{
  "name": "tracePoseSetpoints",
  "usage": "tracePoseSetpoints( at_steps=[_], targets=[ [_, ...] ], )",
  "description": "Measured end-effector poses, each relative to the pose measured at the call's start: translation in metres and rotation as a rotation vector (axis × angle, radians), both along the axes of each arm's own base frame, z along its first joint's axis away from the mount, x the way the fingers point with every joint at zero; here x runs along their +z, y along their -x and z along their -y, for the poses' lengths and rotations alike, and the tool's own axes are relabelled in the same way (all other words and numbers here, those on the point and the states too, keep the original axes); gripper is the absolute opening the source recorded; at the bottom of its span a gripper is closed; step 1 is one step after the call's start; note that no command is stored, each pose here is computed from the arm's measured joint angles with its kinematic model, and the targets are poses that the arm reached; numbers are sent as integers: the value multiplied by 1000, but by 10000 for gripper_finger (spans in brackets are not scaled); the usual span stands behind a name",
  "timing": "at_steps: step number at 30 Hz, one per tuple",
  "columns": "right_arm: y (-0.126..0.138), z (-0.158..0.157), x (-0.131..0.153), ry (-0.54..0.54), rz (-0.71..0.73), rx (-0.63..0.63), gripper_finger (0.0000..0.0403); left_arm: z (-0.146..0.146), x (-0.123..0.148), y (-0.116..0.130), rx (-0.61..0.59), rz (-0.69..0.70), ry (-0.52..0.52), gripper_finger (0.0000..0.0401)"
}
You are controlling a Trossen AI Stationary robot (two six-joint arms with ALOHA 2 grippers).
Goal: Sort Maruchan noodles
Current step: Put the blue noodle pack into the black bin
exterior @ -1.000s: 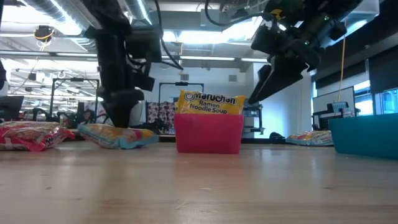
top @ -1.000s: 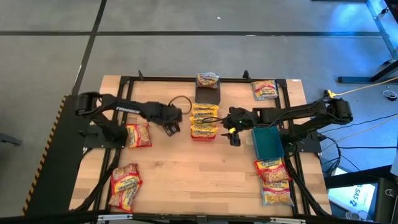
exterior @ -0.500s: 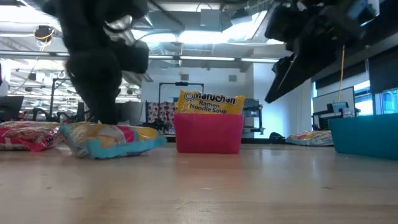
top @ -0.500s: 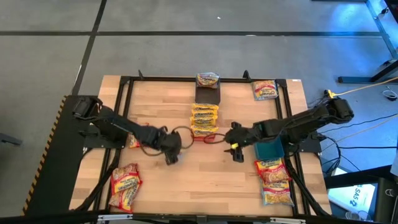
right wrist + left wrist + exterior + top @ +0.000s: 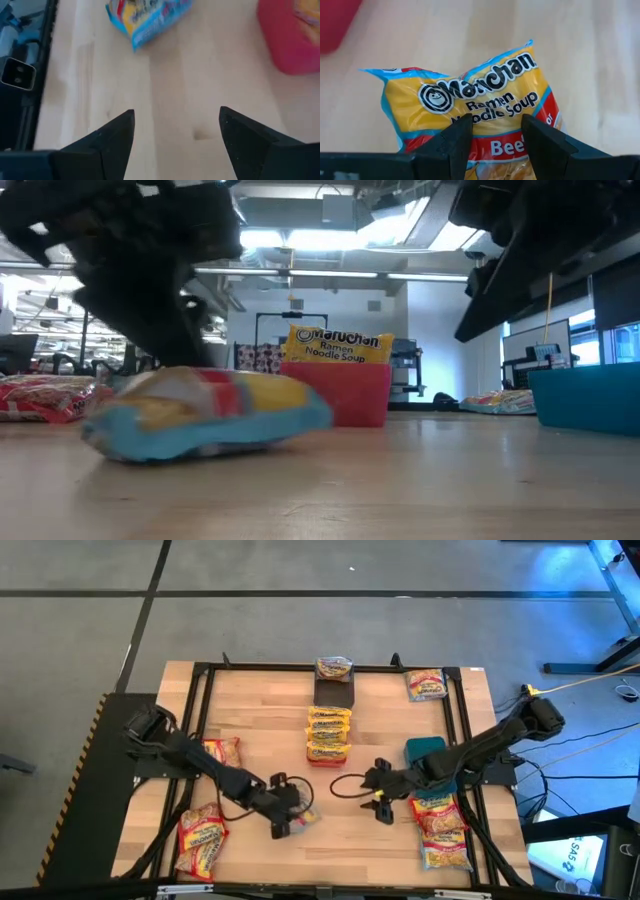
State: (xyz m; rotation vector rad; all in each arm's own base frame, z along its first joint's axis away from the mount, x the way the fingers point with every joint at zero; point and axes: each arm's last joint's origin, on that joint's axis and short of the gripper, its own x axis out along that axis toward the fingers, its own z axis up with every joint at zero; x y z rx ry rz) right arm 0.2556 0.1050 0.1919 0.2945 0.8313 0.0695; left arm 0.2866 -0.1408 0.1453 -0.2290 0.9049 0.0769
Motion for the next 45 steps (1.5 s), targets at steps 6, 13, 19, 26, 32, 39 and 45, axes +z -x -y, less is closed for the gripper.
tracePoseSetpoints(
  at_steps=[6, 13, 19, 26, 32, 39, 45],
  targets=[
    [-11, -12, -19, -46, 1, -70, 291, 6, -14, -24, -80, 172, -10, 170],
    [-26, -17, -39, -76, 41, -162, 331, 3, -19, -46, -78, 331, -61, 170],
    [-37, -22, -49, -167, 74, -177, 335, 20, 18, -44, -70, 281, -42, 170],
    [-49, -17, -63, -270, 78, -268, 335, 43, 20, -15, 12, 138, -97, 169],
    [-57, -6, -75, -336, 55, -315, 335, 50, -13, -11, 44, 111, -162, 169],
    [-66, -5, -84, -416, 34, -322, 335, 49, -41, -20, 63, 104, -182, 169],
    [-71, -7, -82, -458, 74, -280, 335, 49, -47, -25, 78, 122, -178, 169]
  ],
)
